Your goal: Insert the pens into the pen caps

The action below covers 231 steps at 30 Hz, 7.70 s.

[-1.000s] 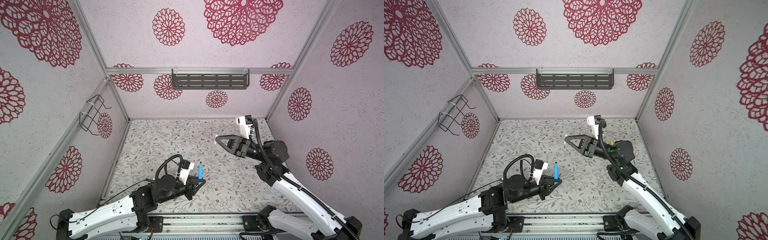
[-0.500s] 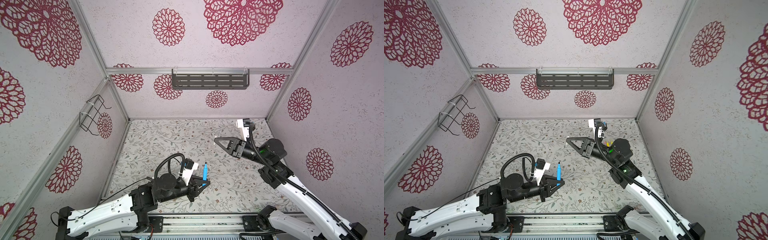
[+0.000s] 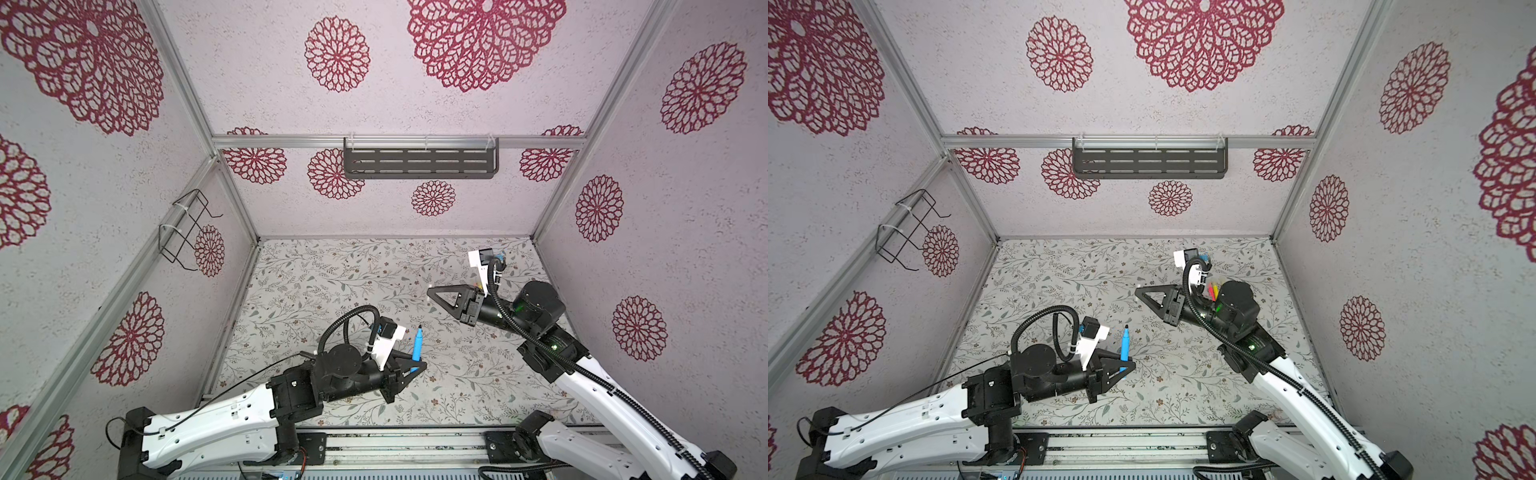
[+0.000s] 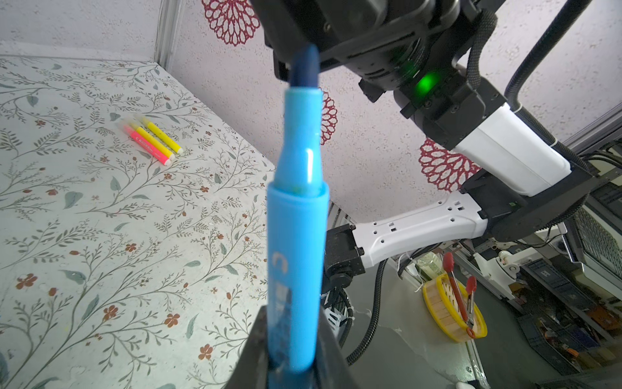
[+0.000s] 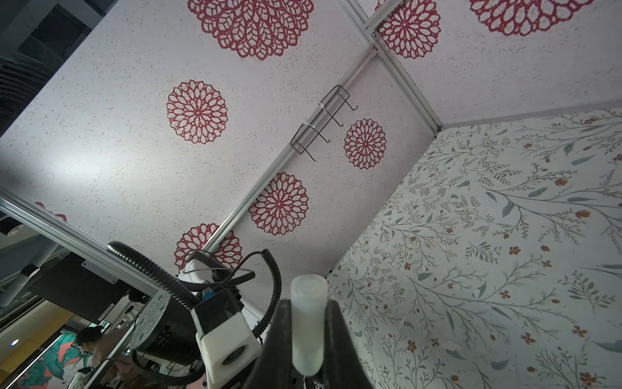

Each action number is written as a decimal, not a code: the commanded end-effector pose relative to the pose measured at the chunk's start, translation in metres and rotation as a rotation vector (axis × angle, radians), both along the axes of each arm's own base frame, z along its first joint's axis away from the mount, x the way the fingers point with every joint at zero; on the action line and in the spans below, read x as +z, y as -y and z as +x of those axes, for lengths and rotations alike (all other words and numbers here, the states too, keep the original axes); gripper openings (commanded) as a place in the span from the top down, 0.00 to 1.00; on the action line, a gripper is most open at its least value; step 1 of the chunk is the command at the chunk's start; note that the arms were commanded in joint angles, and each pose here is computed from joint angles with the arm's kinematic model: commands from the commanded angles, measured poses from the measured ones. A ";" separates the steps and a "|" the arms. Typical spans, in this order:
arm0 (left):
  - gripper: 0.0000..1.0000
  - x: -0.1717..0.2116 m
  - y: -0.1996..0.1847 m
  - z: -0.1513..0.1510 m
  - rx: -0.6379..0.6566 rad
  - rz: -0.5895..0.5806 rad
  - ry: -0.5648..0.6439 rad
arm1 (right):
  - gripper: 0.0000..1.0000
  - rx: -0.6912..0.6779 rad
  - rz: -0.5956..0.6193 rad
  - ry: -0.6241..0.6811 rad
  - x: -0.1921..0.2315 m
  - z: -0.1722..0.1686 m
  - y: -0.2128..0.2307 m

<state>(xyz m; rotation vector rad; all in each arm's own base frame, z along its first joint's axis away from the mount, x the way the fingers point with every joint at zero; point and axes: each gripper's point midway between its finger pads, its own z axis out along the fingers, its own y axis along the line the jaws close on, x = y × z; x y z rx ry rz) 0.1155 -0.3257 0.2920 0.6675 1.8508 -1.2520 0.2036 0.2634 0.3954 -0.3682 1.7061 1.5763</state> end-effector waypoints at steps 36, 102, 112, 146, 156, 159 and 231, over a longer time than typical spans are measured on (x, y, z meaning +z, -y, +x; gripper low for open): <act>1.00 0.020 0.012 0.005 -0.026 -0.048 0.024 | 1.00 0.098 0.061 0.132 0.017 -0.041 -0.002; 1.00 0.017 0.006 0.009 -0.017 -0.071 0.000 | 1.00 0.117 0.090 0.187 0.030 -0.049 -0.005; 1.00 0.024 0.006 0.009 -0.020 -0.067 0.012 | 1.00 0.111 0.067 0.179 0.018 -0.052 -0.004; 1.00 0.055 -0.017 0.000 -0.047 -0.227 0.030 | 0.99 0.300 0.033 0.253 -0.024 -0.098 -0.025; 1.00 0.040 -0.014 0.005 -0.034 -0.186 0.011 | 0.46 0.313 0.080 0.306 -0.003 -0.107 -0.020; 1.00 0.033 -0.014 0.008 -0.017 -0.160 0.009 | 0.41 0.299 0.092 0.326 0.005 -0.111 -0.014; 1.00 0.019 -0.036 0.033 0.143 -0.105 0.004 | 1.00 0.076 -0.408 0.062 -0.103 -0.055 -0.070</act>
